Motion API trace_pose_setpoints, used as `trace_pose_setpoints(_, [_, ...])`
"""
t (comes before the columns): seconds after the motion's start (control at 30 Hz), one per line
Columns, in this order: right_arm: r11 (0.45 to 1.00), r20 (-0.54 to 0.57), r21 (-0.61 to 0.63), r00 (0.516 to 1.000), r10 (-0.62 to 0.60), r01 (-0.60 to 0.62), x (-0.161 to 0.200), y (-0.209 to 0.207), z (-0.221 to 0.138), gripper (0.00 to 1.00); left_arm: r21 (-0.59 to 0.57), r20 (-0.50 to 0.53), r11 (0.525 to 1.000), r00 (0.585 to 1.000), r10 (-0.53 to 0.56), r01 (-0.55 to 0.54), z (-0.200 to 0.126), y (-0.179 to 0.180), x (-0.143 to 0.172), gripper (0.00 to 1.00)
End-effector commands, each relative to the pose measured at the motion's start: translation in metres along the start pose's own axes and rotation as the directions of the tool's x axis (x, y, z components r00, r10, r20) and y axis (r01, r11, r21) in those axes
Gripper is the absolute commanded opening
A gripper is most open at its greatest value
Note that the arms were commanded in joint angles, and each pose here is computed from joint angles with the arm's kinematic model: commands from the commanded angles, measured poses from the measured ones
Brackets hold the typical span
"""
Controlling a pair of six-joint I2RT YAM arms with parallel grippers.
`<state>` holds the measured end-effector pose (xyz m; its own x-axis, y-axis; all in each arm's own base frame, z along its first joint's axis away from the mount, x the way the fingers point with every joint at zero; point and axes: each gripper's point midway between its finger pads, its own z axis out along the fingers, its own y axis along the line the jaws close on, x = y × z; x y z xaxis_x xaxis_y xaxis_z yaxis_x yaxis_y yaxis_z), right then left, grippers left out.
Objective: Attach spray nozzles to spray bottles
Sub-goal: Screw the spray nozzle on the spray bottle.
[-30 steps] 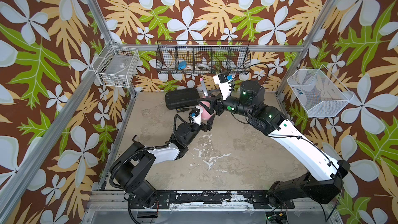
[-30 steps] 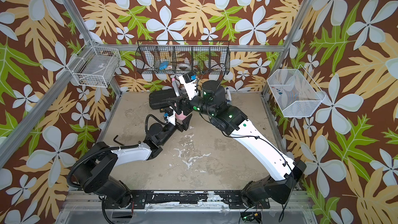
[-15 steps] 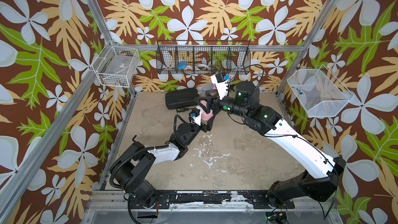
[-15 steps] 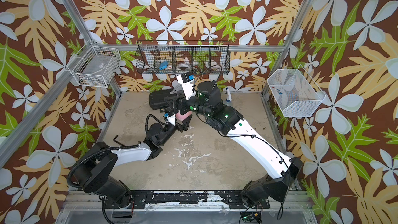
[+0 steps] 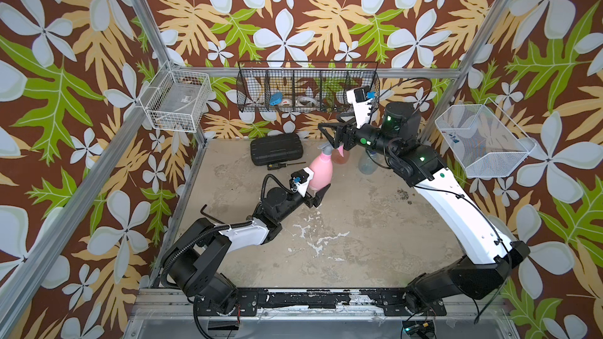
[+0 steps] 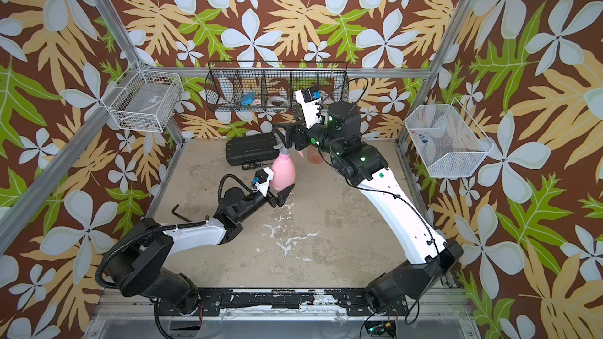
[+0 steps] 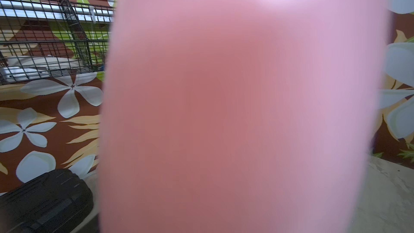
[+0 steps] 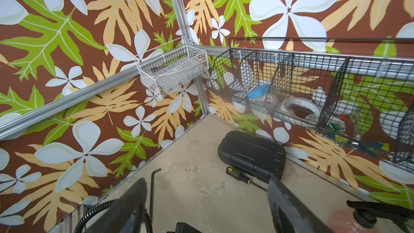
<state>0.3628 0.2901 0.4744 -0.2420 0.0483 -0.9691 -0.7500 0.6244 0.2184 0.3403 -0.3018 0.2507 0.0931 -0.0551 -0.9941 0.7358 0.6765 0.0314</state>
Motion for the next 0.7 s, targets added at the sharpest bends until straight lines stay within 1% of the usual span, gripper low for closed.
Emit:
trace_pose_setpoints(0.0, [0.99,-0.043,-0.134,0.999,0.033,-0.038,0.009,0.021,0.002,0.84,0.067,0.028,0.998,0.999,-0.022,0.02,0.0,-0.007,-0.009,0.55])
trace_pose_setpoints(0.17, [0.99,-0.046,-0.132,0.998,0.044,-0.05,0.023,0.021,-0.006,0.83,0.057,0.062,0.997,0.997,-0.046,0.042,-0.001,-0.001,-0.016,0.55])
trace_pose_setpoints(0.3, [0.99,-0.052,-0.13,0.998,0.045,-0.051,0.03,0.022,-0.013,0.78,0.061,0.072,0.997,0.996,-0.054,0.05,0.002,0.0,-0.019,0.55])
trace_pose_setpoints(0.4, [0.989,-0.054,-0.134,0.997,0.048,-0.055,0.033,0.024,-0.017,0.76,0.062,0.084,0.996,0.994,-0.07,0.065,0.002,0.001,-0.022,0.55])
trace_pose_setpoints(0.57, [0.998,-0.043,-0.054,0.999,0.022,-0.024,0.036,0.012,-0.022,0.76,0.073,0.1,0.994,0.991,-0.088,0.081,0.002,-0.001,-0.026,0.54])
trace_pose_setpoints(0.67, [0.999,-0.05,-0.043,0.999,0.011,-0.013,0.039,0.01,-0.022,0.75,0.082,0.104,0.993,0.99,-0.091,0.083,0.001,-0.002,-0.029,0.54])
